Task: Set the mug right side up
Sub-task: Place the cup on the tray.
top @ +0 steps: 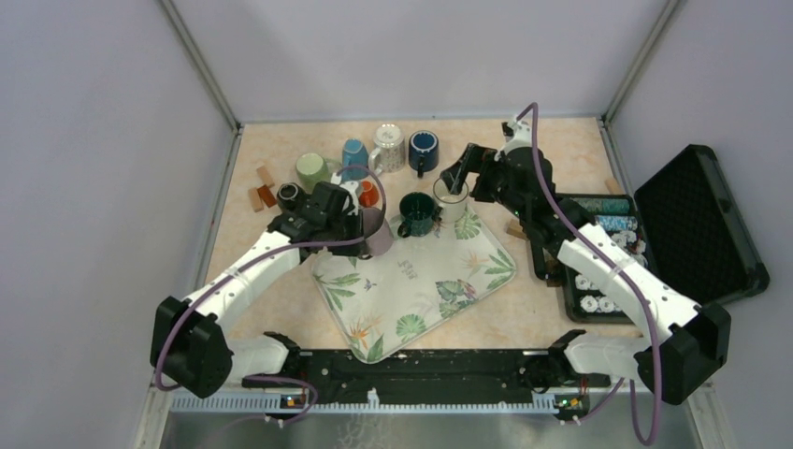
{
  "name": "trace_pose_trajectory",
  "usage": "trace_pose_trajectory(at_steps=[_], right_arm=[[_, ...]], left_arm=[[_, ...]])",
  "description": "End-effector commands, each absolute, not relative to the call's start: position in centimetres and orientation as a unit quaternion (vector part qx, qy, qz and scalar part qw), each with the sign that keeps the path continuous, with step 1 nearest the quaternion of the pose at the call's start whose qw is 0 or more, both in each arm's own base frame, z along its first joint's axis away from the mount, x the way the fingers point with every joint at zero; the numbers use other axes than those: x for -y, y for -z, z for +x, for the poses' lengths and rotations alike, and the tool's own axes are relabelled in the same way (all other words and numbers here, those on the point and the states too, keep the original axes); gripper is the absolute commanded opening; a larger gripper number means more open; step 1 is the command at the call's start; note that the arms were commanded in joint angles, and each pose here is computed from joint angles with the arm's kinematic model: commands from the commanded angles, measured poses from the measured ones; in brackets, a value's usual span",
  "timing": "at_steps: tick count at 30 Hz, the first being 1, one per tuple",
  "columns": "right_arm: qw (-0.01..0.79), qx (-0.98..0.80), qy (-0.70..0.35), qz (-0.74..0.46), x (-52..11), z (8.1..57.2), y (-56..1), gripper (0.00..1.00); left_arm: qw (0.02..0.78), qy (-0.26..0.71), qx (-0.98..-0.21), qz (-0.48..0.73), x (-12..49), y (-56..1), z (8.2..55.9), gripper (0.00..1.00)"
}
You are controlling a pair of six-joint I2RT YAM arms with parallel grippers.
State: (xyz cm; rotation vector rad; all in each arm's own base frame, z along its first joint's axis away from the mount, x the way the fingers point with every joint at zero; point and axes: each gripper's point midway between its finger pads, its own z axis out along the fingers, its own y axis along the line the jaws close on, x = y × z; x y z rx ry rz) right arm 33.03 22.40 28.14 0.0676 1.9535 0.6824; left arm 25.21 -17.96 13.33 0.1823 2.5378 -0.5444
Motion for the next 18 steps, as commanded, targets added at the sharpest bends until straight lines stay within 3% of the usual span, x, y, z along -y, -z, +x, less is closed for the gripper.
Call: trace_pose_trajectory(at_steps=[1, 18], right_arm=[[0.553, -0.779, -0.293, 0.026, -21.9, 33.0, -32.5, 0.99], [0.553, -0.783, -0.284, 0.028, -21.8, 33.8, -32.0, 0.99]], left_arm=[[0.298, 0.193, -0.932, 0.077, 18.3, -13.8, 26.6, 0.00], [0.268, 0.173, -0.941, 0.111, 19.2, -11.3, 26.9, 0.00]])
